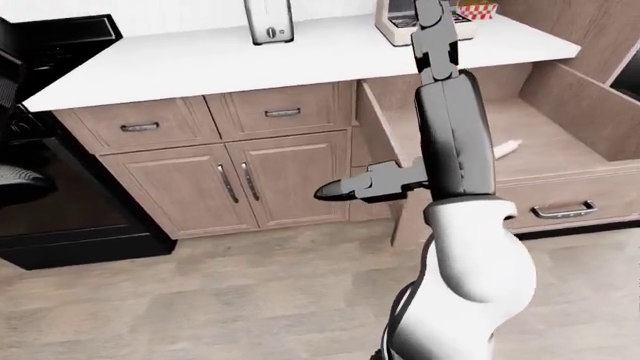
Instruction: Close the right drawer.
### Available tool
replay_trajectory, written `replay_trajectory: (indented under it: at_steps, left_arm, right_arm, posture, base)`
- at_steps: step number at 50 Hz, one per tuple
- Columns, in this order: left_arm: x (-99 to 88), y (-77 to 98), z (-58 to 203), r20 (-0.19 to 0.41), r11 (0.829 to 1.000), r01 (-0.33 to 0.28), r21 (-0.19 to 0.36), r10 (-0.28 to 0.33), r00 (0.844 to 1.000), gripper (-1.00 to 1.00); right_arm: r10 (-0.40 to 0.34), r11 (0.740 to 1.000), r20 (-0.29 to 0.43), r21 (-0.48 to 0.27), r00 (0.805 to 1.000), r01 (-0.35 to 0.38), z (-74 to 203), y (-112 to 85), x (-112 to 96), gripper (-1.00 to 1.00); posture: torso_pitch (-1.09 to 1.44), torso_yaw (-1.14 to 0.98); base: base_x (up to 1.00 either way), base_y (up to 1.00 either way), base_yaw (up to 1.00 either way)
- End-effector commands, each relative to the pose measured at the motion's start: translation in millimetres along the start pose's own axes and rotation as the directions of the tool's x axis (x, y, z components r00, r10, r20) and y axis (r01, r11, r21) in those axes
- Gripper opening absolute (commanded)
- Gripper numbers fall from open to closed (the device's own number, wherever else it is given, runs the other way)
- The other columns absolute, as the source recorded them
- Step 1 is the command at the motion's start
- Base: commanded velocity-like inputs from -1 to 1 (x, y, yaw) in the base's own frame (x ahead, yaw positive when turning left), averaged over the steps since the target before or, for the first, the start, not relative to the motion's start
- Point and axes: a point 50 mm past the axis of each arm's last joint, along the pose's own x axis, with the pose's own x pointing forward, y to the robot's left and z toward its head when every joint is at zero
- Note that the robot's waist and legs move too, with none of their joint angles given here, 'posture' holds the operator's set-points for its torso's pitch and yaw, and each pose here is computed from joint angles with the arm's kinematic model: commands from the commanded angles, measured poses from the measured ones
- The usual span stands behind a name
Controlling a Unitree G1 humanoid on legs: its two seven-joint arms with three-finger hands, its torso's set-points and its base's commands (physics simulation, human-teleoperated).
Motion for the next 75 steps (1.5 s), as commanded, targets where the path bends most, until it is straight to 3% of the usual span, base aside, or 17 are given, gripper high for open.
replay_trajectory:
  at_steps: [1, 75]
  left_arm:
    - [0.0, 0.8, 10.0, 0.061, 1.0, -0.006, -0.008, 0.006, 0.998, 1.0]
    - [2.2, 3.1, 15.7, 0.084, 1.0, -0.006, -0.026, 0.008, 0.996, 1.0]
  right_arm:
    - [-0.038, 0.999, 0.06, -0.015, 0.997, 0.039, 9.9, -5.5, -2.0, 1.0]
    - [-0.074, 0.997, 0.064, -0.022, 0.995, 0.076, 16.9, -12.0, -3.4, 1.0]
  posture:
    - [0.0, 0.0]
    - [0.0, 0.0]
  base:
    - [0.0, 0.0, -0.24]
    - [0.0, 0.0, -0.28]
